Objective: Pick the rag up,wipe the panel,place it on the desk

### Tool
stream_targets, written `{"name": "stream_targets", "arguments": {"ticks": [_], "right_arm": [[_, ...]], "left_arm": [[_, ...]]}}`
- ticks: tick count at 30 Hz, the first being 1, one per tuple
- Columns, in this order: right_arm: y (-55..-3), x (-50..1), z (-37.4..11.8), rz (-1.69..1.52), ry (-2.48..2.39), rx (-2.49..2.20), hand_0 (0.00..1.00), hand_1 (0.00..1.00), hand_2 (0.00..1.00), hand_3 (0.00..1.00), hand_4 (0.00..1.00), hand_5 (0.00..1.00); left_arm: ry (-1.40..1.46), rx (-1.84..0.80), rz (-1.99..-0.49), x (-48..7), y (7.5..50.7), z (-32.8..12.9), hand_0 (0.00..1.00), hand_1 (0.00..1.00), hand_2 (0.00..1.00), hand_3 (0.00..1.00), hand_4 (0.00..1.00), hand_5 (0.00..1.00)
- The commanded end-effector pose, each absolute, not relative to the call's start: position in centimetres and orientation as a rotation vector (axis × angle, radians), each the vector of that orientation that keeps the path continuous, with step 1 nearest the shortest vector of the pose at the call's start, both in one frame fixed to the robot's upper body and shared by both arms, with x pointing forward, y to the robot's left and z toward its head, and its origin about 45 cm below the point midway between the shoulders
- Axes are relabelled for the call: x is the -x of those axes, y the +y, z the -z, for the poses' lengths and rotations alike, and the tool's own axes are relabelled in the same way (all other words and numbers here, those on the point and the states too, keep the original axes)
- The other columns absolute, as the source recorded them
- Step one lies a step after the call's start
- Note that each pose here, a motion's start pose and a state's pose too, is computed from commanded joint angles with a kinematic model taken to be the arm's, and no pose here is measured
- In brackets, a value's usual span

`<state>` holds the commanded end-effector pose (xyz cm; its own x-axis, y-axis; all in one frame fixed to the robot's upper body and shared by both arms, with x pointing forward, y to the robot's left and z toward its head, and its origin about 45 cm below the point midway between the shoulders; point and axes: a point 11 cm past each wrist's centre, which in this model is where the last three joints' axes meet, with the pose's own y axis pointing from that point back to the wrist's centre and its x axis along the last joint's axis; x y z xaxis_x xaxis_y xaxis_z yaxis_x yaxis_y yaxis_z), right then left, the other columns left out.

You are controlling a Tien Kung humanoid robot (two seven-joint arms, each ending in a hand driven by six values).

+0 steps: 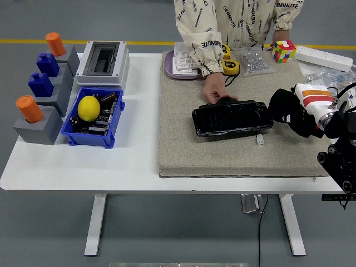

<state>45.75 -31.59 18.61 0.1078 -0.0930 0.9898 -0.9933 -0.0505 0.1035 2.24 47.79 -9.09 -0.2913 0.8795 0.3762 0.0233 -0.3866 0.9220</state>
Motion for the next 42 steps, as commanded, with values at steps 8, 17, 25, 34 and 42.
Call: {"name": "stream_targets", "arguments": {"ticks": [8,17,25,34,42], "right_arm": [[-29.3,-46.0,-18.9,-1.151,-1.163,-1.402,0.224,0.314,0.354,0.394,0.998,0.095],[-26.1,-46.1,-18.6,-1.177,-1.141,-1.458,0.224,0.314,0.354,0.395,0.998,0.096],[-22.9,-45.7,-18.4,-1.212,-1.101,-1.519,0.224,0.314,0.354,0.395,0.998,0.096],[-18.2,-45.0,-18.1,-1.269,-1.032,-1.602,0.227,0.314,0.354,0.395,0.998,0.099],[-13.4,-43.8,-18.5,-1.346,-0.961,-1.688,0.226,0.315,0.354,0.395,0.998,0.1]], "left_arm": [[1.187,-1.317,-1.747,-2.1,47.8,9.1,0.65,0.697,0.742,0.566,0.599,0.477],[1.18,-1.315,-1.747,-2.3,47.8,9.1,0.652,0.697,0.741,0.566,0.599,0.477],[1.183,-1.32,-1.746,-2.1,47.9,9.1,0.651,0.697,0.743,0.566,0.599,0.477],[1.181,-1.331,-1.742,-1.8,48.0,9.0,0.651,0.697,0.742,0.567,0.599,0.477],[1.178,-1.341,-1.739,-1.6,48.2,9.0,0.65,0.697,0.741,0.567,0.599,0.477]]}}
